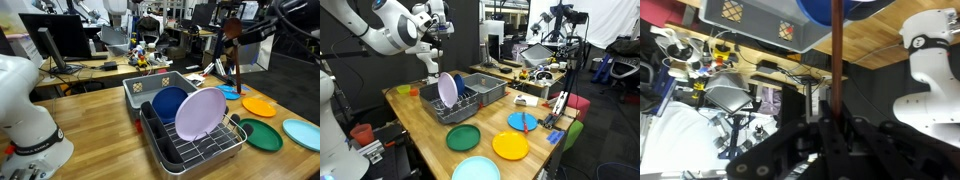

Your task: Put the brown spoon onto the drying rack.

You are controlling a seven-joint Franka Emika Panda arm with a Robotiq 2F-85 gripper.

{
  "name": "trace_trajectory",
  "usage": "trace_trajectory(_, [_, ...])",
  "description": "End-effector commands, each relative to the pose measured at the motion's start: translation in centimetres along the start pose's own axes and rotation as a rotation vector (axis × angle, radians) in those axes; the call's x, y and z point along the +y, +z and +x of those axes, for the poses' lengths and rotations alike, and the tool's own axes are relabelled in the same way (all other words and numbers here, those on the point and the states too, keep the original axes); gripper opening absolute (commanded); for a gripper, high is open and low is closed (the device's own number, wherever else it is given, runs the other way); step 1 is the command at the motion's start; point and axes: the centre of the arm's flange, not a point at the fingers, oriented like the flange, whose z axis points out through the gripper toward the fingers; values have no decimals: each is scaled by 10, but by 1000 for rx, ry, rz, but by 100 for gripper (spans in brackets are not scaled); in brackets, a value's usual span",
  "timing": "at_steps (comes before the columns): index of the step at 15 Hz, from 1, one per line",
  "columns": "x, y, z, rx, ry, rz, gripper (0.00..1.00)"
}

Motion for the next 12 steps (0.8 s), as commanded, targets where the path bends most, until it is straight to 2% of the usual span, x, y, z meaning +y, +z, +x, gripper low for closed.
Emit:
trace_trajectory(1, [-5, 11, -25, -23, -9, 112, 3])
trace_trajectory(5, [-29, 31, -49, -115, -45, 219, 3])
trace_trajectory(6, [-53, 13, -48, -101, -41, 179, 10])
trace_trajectory(12, [-56, 17, -55, -117, -39, 199, 10])
